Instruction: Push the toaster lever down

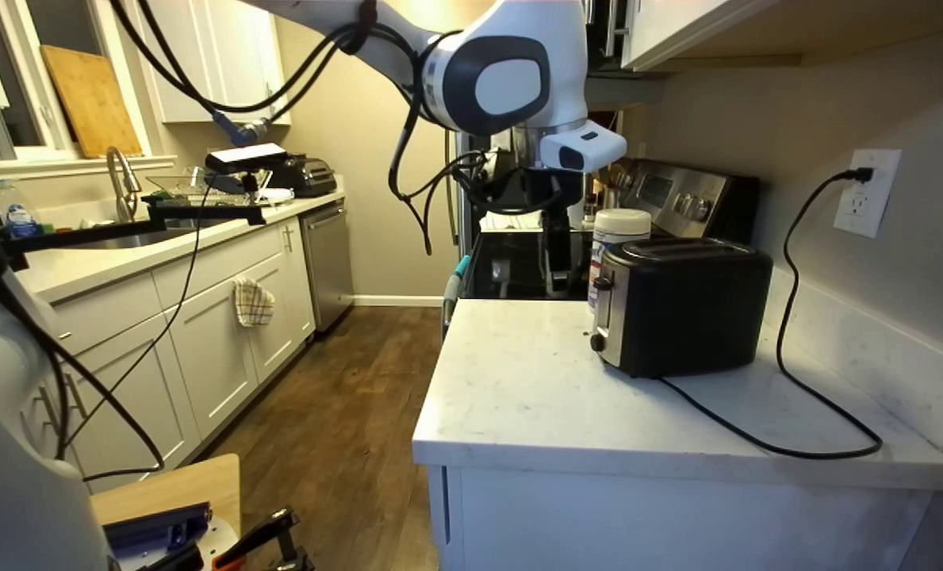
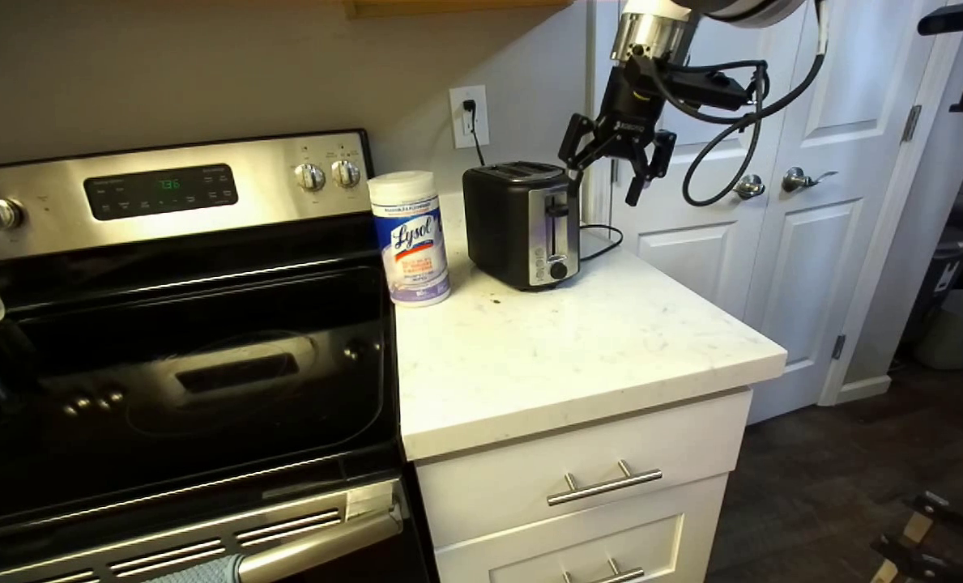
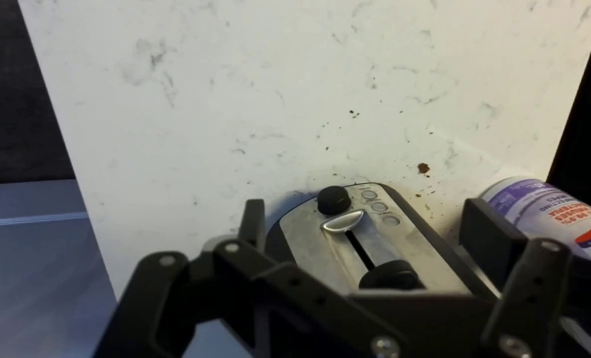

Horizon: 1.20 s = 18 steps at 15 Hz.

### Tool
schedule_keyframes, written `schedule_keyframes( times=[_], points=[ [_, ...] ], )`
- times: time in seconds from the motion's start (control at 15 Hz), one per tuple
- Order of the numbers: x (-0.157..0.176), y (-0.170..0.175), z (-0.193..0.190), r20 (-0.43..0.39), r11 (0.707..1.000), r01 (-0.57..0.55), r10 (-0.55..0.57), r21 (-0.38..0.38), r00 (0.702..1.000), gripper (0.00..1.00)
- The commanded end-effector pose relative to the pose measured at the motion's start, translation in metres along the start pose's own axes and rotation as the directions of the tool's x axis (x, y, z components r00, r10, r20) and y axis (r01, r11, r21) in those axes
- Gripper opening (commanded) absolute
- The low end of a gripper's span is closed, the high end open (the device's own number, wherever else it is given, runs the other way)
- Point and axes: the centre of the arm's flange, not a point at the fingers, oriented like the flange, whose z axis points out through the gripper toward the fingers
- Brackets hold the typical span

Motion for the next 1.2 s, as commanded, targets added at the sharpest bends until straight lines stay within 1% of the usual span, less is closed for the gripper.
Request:
schedule_keyframes(
  times=[0.0,0.27,0.67,0.73,0.87,1.13],
  points=[
    [0.017,-0.008,0.013,0.001,0.999,-0.043,0.043,0.025,0.999,0.74],
    [0.025,-0.017,0.011,-0.012,0.998,-0.051,0.051,0.037,0.999,0.46],
    [0.034,-0.029,-0.008,-0.082,0.996,-0.059,0.064,0.061,0.995,0.07],
    [0.034,-0.031,-0.007,-0.092,0.996,-0.059,0.065,0.062,0.994,0.02],
    [0.034,-0.033,-0.003,-0.098,0.997,-0.059,0.065,0.059,0.993,0.00],
    [0.034,-0.038,0.013,-0.109,0.997,-0.065,0.070,0.049,0.992,0.00]
  ],
)
